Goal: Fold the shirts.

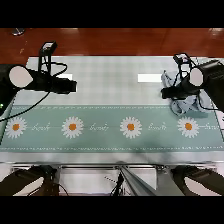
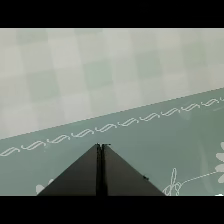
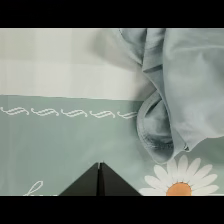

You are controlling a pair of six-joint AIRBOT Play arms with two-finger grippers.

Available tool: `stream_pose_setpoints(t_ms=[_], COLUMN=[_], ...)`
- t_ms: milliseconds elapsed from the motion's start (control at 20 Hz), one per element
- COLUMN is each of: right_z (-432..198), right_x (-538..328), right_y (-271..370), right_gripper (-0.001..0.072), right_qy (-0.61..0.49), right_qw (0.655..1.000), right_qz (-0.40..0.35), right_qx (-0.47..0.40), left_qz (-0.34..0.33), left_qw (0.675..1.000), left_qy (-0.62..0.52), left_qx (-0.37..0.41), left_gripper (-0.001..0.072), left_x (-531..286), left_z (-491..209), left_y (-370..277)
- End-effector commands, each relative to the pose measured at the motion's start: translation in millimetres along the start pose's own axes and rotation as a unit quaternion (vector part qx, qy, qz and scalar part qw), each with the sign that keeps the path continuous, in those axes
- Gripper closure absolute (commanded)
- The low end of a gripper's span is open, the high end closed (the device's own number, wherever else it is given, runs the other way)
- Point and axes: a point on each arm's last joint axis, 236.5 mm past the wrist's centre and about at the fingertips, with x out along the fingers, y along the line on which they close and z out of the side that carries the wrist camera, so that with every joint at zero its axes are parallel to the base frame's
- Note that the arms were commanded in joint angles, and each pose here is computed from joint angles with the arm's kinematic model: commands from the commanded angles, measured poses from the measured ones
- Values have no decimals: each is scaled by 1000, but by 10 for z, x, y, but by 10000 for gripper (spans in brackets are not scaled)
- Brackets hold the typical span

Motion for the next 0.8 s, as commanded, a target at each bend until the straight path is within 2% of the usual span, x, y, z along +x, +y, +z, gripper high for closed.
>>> stream_pose_setpoints(t_ms=[0, 600, 750], right_z=[-1, 5, 285], right_x=[1, 1, -17], right_y=[1, 4, 16], right_gripper=[677, 677, 676], right_qy=[0, -1, -61], right_qw=[1000, 1000, 998], right_qz=[0, 1, 3], right_qx=[0, 0, -4], left_qz=[0, 0, 0], left_qw=[1000, 1000, 1000], left_qy=[0, 0, 0], left_qx=[0, 0, 0], left_gripper=[690, 690, 690], left_x=[3, 3, 3], left_z=[-1, -1, -1], left_y=[5, 5, 5])
